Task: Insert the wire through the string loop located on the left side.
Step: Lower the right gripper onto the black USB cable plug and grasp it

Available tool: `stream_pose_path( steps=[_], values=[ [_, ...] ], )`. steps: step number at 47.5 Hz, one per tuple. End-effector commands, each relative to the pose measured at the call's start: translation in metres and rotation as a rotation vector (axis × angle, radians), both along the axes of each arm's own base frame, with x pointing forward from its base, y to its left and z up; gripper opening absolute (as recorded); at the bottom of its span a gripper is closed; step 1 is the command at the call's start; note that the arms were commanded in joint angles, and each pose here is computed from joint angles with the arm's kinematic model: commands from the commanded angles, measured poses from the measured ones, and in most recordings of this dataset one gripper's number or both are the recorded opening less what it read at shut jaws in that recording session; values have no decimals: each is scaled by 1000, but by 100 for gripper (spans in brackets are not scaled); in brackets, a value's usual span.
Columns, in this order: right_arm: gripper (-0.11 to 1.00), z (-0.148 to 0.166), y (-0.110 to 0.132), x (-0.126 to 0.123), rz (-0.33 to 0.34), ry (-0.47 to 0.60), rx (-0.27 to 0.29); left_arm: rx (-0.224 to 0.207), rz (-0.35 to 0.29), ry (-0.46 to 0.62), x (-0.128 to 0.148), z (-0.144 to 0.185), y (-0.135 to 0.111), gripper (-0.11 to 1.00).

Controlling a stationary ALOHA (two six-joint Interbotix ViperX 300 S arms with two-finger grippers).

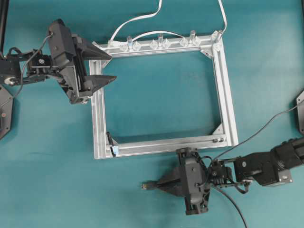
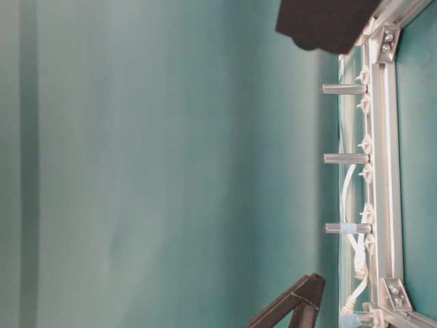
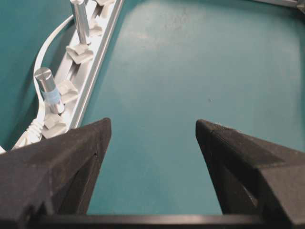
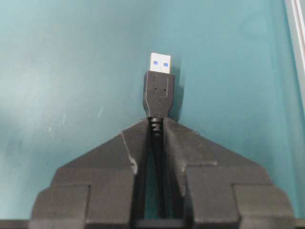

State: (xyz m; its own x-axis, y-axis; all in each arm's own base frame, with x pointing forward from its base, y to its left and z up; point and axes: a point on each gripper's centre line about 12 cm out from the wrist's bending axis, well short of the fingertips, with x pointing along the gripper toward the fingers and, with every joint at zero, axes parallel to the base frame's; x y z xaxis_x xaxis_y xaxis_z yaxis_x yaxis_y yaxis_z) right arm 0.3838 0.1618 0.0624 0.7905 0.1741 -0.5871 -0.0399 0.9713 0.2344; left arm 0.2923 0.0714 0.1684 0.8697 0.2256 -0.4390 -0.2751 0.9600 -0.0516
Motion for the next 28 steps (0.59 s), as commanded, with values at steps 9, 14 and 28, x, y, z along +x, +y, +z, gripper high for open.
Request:
stream_pose_path(
  steps=[9,14,28],
  values=[
    [11,15,5,3,8,-22,20,-3,-8,-21,4,8,-3,81],
    [11,24,6,3,10,-35,32,-4,-13,-18,4,8,-4,81],
    [11,53,4,3,20,-49,60,-4,-25,-18,4,7,-8,81]
  ],
)
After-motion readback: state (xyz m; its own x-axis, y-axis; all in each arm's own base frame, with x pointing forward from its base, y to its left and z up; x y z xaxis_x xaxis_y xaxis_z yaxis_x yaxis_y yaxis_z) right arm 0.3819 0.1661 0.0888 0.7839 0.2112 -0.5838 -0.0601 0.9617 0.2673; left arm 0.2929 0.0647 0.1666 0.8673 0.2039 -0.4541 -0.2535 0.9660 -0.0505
